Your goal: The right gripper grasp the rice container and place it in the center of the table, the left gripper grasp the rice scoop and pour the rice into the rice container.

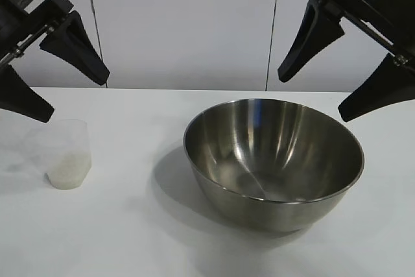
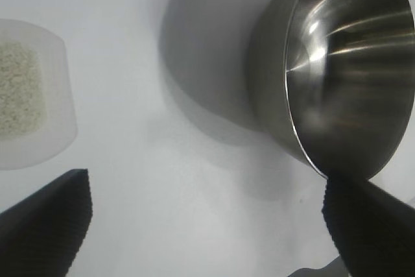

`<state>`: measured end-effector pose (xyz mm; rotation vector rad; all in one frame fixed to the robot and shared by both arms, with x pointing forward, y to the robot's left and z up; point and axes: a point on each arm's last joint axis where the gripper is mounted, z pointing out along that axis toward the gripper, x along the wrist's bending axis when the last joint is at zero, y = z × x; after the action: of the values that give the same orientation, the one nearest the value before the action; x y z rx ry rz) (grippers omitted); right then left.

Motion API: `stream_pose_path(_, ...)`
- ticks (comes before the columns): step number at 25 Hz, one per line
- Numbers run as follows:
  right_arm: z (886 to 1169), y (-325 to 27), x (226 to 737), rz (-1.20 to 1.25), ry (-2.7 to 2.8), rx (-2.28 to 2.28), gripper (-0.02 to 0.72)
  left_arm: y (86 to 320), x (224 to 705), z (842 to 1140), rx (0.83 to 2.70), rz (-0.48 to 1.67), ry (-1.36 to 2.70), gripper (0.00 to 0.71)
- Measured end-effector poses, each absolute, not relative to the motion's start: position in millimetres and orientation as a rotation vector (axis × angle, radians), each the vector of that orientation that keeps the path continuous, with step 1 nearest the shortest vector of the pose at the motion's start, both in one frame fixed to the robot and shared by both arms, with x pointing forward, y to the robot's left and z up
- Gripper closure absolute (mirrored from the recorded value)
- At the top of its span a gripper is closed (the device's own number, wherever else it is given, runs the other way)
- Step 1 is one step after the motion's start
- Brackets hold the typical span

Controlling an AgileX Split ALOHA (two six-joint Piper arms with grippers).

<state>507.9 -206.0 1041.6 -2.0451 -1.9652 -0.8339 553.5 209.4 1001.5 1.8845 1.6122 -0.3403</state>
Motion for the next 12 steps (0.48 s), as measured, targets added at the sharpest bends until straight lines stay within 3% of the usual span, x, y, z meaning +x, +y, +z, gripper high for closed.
stream_pose_path(8, 1044, -208, 507, -0.852, -2.023, -2.012, 0.159, 209, 554, 1001, 1.884, -0.339, 1.612, 0.016)
stream_pose_path(12, 1053, -227, 505, -0.798, -2.085, -2.036, 0.159, 209, 554, 1001, 1.884, -0.339, 1.612, 0.016)
